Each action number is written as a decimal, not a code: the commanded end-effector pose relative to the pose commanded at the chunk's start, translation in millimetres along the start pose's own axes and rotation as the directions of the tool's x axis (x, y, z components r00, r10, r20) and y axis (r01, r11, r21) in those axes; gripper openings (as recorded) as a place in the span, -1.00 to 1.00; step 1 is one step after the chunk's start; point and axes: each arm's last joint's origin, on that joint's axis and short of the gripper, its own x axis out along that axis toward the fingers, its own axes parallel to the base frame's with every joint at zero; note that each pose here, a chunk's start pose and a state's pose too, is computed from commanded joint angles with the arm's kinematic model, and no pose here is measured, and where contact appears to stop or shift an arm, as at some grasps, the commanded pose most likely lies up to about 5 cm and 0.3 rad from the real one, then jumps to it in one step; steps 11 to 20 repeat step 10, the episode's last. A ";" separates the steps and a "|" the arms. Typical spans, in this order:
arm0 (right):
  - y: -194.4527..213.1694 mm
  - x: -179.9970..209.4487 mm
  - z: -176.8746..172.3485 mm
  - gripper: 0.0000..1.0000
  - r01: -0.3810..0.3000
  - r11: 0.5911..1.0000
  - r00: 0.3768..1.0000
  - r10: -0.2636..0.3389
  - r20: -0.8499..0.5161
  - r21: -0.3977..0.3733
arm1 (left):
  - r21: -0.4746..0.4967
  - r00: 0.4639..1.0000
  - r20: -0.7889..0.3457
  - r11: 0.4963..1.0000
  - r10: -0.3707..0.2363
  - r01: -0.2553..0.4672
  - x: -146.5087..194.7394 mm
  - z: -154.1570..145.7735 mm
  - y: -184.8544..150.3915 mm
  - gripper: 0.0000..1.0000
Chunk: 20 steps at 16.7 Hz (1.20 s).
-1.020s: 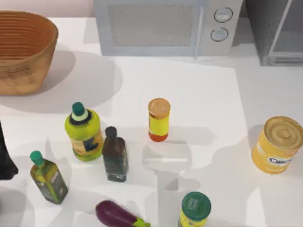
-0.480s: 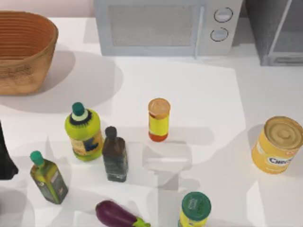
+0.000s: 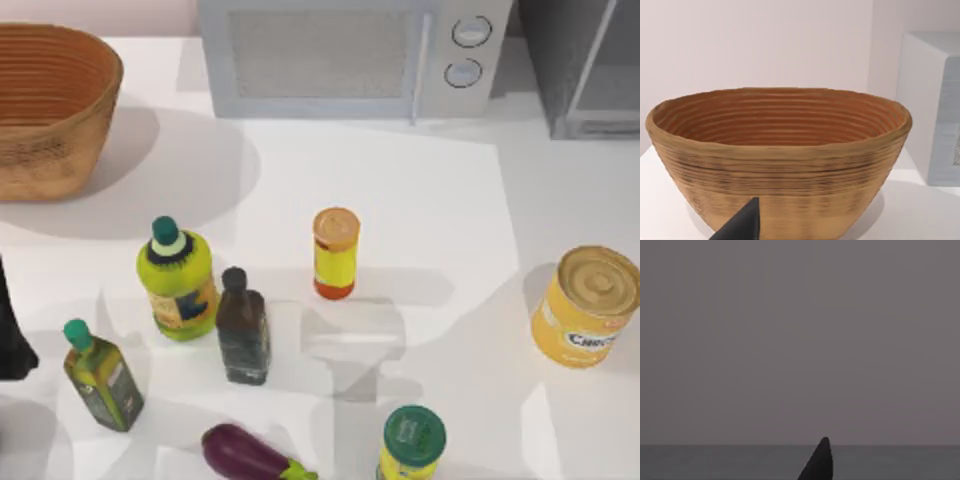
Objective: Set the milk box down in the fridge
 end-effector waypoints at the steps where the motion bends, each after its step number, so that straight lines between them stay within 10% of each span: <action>1: 0.0 0.0 0.0 0.51 0.000 1.000 1.000 0.000 0.000 0.000 | 0.000 1.000 0.000 1.000 0.000 0.000 0.0 0.0 0.0 1.00; 5: 0.0 0.0 0.0 1.00 0.000 1.000 1.000 0.000 0.000 0.000 | 0.000 1.000 0.000 1.000 0.000 0.000 0.0 0.0 0.0 1.00; 20: 0.0 0.0 0.0 1.00 0.000 1.000 1.000 0.000 0.000 0.000 | 0.000 1.000 0.000 1.000 0.000 0.000 0.0 0.0 0.0 1.00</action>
